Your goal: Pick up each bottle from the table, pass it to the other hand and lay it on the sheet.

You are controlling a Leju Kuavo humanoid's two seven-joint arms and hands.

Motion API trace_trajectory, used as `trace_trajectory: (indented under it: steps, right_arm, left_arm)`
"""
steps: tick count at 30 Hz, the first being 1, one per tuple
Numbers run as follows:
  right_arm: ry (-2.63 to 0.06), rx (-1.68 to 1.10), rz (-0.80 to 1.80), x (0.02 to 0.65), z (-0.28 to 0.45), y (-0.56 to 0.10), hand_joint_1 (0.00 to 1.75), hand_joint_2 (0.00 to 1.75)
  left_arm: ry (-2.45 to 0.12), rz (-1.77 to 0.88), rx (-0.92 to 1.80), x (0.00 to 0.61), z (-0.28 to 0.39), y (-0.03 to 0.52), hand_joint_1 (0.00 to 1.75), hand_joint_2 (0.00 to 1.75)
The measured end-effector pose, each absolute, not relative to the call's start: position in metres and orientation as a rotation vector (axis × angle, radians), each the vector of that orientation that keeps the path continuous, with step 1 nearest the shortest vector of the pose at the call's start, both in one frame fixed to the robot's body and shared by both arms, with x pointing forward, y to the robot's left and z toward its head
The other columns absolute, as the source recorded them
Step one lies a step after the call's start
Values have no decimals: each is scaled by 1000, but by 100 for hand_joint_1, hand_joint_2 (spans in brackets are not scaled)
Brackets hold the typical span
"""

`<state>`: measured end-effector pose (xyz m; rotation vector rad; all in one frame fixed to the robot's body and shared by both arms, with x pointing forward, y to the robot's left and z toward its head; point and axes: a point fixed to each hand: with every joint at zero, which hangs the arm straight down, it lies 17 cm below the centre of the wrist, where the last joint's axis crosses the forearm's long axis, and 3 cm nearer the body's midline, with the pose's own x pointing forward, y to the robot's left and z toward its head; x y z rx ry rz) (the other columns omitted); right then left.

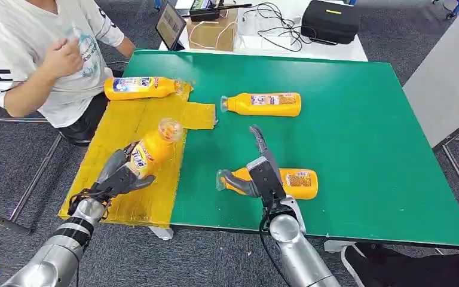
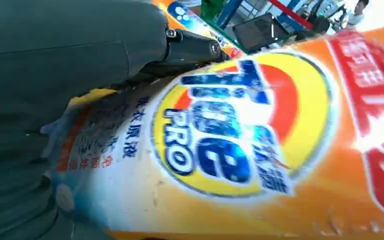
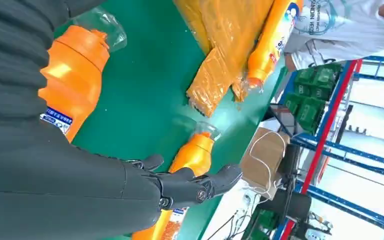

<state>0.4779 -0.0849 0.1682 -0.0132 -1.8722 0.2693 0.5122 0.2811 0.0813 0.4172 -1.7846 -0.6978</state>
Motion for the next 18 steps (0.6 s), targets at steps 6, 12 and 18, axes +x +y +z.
trace_trajectory:
  steps: [6, 12, 18]
  right_arm:
    - [-1867, -7, 268, 480, 168, -87, 0, 175]
    - [-1850, 16, 291, 482, 166, -80, 0, 175]
    - [-1843, 41, 300, 483, 166, -73, 0, 175]
  left_arm:
    - [-1547, -938, 693, 534, 59, 329, 175, 175]
    - [-1211, -1264, 793, 539, 21, 359, 175, 175]
    - [-1123, -1348, 760, 539, 12, 361, 155, 175]
